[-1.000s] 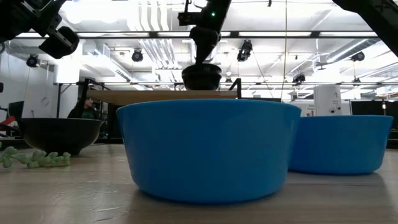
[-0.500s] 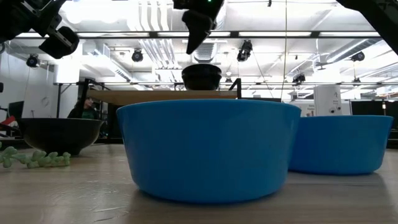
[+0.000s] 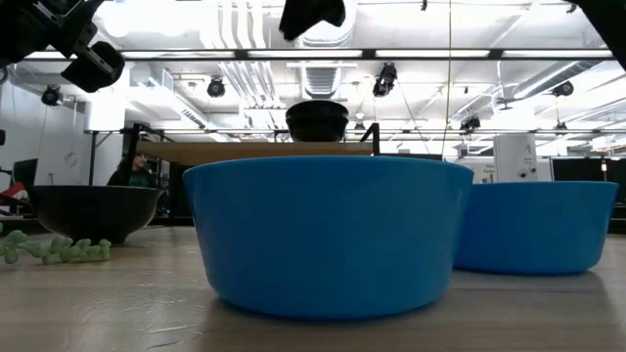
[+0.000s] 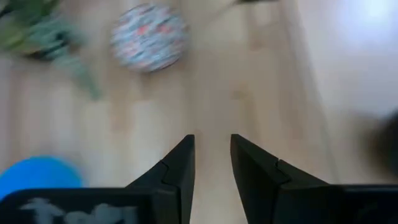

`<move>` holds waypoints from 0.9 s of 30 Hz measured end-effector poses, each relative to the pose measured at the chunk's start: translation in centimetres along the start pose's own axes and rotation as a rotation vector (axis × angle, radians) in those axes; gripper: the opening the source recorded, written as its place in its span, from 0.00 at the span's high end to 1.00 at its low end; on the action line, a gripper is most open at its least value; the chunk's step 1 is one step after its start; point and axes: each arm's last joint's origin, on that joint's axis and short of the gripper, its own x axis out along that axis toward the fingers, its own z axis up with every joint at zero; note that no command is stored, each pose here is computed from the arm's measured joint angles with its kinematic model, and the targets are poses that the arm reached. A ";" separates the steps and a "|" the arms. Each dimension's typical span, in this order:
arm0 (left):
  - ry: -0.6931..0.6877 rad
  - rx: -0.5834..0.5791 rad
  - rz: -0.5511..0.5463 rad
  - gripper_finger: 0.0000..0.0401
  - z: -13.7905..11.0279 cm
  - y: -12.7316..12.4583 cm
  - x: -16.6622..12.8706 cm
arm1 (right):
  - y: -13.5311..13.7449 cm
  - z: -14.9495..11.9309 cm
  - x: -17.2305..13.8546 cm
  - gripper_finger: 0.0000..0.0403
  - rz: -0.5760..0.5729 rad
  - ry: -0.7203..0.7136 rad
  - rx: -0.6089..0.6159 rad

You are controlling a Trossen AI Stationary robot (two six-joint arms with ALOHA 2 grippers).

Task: Pick & Place Mini bowls
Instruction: Put the blue bowl on the shelf

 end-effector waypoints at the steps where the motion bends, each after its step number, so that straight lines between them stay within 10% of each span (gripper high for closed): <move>1: 0.000 0.000 0.000 0.78 0.0 0.0 0.0 | 0.8 -0.3 0.0 0.76 0.020 0.021 -0.005; 27: -0.037 -0.361 0.043 0.78 0.1 0.1 0.0 | 17.8 -12.8 3.5 0.74 0.077 0.433 -0.030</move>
